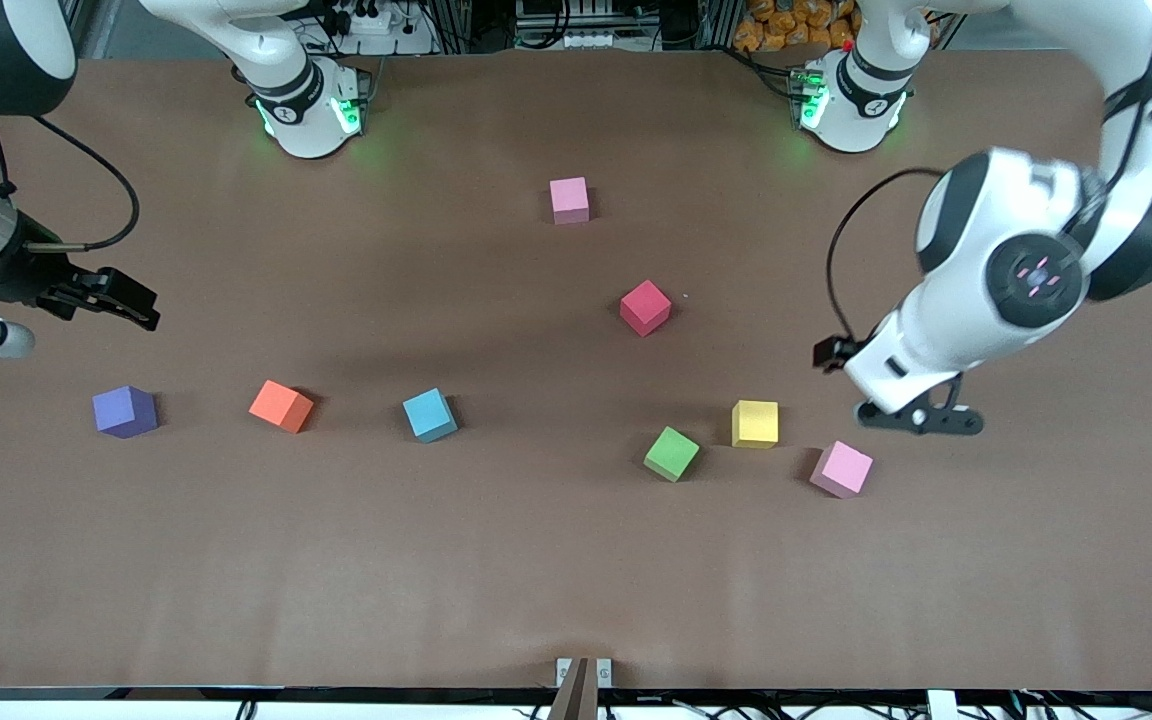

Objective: Arrange blocks into number 1
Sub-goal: 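Reach the left gripper down to the yellow cube, then grasp the yellow cube with the left gripper while the right gripper reaches out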

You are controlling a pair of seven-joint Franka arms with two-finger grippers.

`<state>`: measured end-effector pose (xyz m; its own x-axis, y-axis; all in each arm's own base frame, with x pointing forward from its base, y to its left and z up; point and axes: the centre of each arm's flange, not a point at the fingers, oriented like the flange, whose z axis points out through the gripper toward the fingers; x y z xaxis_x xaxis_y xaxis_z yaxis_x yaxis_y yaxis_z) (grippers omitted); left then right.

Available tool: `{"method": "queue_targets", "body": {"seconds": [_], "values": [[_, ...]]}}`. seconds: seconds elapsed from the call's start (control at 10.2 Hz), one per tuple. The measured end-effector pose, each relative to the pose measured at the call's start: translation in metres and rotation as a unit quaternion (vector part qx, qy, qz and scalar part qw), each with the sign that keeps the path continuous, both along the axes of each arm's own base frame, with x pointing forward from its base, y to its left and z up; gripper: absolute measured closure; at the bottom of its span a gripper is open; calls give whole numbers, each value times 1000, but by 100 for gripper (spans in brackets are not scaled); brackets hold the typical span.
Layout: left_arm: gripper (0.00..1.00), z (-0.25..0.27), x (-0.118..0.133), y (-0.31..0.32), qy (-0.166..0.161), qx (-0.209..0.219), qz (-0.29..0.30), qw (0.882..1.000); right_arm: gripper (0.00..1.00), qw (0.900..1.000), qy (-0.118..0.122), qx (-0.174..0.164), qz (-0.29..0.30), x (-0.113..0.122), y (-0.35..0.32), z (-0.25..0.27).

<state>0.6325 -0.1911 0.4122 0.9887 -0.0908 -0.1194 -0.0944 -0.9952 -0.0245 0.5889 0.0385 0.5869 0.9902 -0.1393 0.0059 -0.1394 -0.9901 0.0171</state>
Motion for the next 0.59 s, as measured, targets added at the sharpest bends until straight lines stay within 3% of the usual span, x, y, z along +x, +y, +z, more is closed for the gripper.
{"method": "queue_targets", "body": {"seconds": [0.29,0.59], "values": [[0,-75,12,-11,-9,-20,17,1000,0,1000,10,-1,5,4,6,-12],[0,-139,0,-37,-32,-32,45,998,0,1000,22,-2,18,10,22,-29]]}}
